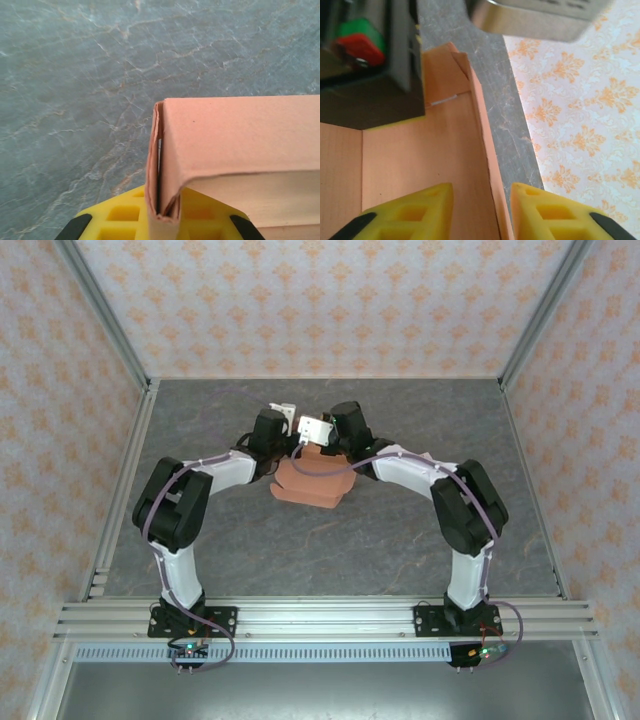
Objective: Fold the paper box
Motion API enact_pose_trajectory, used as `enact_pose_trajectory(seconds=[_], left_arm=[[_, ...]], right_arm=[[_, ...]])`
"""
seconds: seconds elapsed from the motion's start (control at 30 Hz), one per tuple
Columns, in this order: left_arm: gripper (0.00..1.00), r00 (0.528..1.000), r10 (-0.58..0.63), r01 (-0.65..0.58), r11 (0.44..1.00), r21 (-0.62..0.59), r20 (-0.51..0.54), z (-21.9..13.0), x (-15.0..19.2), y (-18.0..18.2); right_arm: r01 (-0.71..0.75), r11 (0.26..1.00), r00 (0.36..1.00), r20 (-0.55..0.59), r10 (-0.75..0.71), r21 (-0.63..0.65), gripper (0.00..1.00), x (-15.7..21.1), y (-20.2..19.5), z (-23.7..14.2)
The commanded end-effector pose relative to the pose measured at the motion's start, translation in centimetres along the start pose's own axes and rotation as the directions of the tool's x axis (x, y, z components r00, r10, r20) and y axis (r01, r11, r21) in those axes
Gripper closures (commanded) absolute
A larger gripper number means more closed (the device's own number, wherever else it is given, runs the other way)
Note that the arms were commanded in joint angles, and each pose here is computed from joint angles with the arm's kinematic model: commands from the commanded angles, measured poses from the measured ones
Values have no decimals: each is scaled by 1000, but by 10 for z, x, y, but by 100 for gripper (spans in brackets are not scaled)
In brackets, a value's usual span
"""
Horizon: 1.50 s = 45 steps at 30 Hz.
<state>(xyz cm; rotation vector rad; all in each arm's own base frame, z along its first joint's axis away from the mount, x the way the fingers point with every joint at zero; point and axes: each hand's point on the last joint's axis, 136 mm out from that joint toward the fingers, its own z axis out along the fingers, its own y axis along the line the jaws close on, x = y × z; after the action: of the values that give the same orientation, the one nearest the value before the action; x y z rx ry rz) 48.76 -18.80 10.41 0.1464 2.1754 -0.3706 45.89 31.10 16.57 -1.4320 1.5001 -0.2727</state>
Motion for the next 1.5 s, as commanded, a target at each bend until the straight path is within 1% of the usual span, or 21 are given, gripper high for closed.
enact_pose_trajectory(seconds=[0.0, 0.1, 0.23, 0.3, 0.33, 0.37, 0.4, 0.5, 0.53, 0.6, 0.63, 0.7, 0.73, 0.8, 0.9, 1.03, 1.27, 1.47], left_arm=[[99, 999, 19, -16, 996, -88, 28, -13, -6, 17], [100, 998, 19, -13, 992, -127, 51, -18, -4, 25], [100, 998, 20, -11, 988, -155, 60, -22, -2, 30], [100, 997, 15, -2, 985, -171, 72, -25, -2, 34], [100, 996, 15, 0, 985, -170, 85, -27, -3, 33], [100, 995, 12, 5, 985, -171, 98, -29, -3, 33], [100, 994, 15, 5, 986, -169, 113, -31, -4, 31], [100, 989, 21, 6, 984, -178, 148, -36, -6, 29], [100, 988, 23, 6, 983, -183, 155, -37, -5, 27], [100, 985, 29, 5, 980, -198, 168, -40, -4, 26], [100, 984, 31, 6, 979, -202, 178, -41, -5, 25], [100, 982, 34, 6, 978, -208, 187, -44, -4, 21], [100, 981, 37, 5, 978, -210, 192, -45, -5, 20], [100, 978, 43, 2, 977, -215, 202, -47, -4, 17], [100, 978, 45, 0, 977, -213, 206, -48, -4, 14], [100, 978, 52, -9, 978, -207, 203, -48, -5, 10], [100, 978, 58, -15, 978, -210, 203, -49, -5, 8], [100, 977, 63, -19, 977, -211, 204, -50, -7, 7]], right_arm=[[-84, 995, 996, 23, 83, 56, 60, -12, -26, -22], [-167, 983, 985, 56, 163, 75, 54, -18, -35, -36], [-300, 951, 952, 91, 293, 77, 45, -22, -41, -59], [-370, 926, 927, 90, 364, 72, 42, -20, -41, -71], [-416, 907, 908, 87, 410, 70, 37, -19, -42, -78], [-478, 876, 878, 80, 473, 70, 36, -17, -43, -85], [-544, 835, 839, 78, 538, 85, 35, -15, -48, -94], [-773, 629, 633, 33, 773, 83, 32, -11, -54, -115], [-848, 524, 527, 8, 850, 81, 32, -10, -54, -118], [-928, 362, 357, -68, 932, 84, 32, -7, -45, -116], [-951, 299, 290, -113, 950, 83, 32, -8, -39, -113], [-971, 221, 202, -181, 963, 89, 32, -8, -28, -107], [-978, 188, 169, -185, 968, 91, 32, -10, -28, -104], [-980, 154, 131, -181, 975, 122, 32, -6, -30, -101], [-972, 147, 112, -189, 976, 184, 32, 4, -33, -96], [-975, 107, 59, -237, 970, 195, 33, 13, -24, -83], [-985, 40, -10, -285, 959, 170, 33, 18, -11, -66], [-993, -7, -46, -328, 944, 120, 41, 10, 2, -53]])
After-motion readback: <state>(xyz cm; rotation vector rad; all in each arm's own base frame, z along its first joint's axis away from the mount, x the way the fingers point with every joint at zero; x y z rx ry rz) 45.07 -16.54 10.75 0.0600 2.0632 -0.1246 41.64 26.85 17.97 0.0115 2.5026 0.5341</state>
